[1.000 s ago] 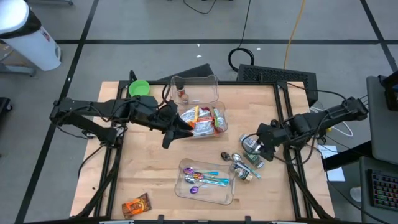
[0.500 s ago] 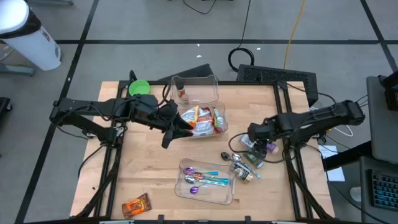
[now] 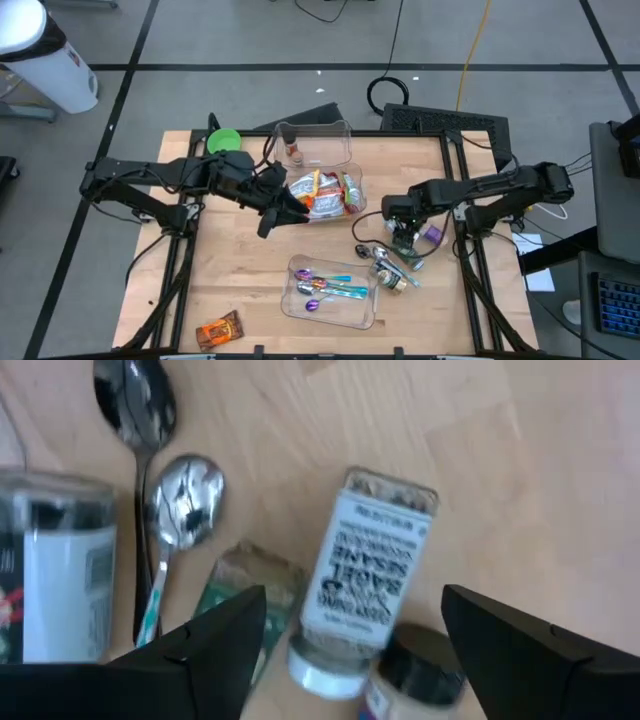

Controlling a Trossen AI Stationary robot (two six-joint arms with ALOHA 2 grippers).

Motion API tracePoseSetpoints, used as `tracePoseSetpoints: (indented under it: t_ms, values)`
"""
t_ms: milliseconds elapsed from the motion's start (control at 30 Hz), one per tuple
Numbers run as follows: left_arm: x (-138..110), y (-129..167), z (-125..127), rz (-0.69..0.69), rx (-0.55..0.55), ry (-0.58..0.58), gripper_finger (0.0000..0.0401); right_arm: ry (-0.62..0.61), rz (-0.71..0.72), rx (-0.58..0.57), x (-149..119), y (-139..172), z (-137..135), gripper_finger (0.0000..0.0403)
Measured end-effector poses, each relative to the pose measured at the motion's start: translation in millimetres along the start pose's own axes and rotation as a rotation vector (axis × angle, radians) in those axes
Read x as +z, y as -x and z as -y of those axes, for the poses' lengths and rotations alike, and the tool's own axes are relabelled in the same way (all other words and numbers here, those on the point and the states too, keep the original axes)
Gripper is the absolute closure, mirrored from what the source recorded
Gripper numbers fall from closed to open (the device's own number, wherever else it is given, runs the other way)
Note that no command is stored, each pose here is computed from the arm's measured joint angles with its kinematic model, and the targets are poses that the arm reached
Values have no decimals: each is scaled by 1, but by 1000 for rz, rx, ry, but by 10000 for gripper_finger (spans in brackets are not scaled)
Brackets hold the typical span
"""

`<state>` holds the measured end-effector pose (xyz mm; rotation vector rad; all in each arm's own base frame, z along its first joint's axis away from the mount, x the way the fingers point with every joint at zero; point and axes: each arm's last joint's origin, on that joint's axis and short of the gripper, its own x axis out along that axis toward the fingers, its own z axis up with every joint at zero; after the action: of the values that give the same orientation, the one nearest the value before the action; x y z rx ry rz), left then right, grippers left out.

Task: Pick & Place Food Item
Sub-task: Put the white seasoning bottle into the top transparent bin

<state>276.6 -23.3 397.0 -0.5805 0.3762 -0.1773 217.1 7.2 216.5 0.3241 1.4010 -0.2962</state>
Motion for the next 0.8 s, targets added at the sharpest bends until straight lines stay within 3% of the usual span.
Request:
tracePoseSetpoints:
  t_ms: [267, 800]
  values:
    - [-2, -1, 4, -8, -12, 4, 249, -76, -93, -26, -4, -30, 3, 110]
    - [-2, -1, 3, -2, -3, -109, 249, -296, -13, -7, 0, -48, 19, 110]
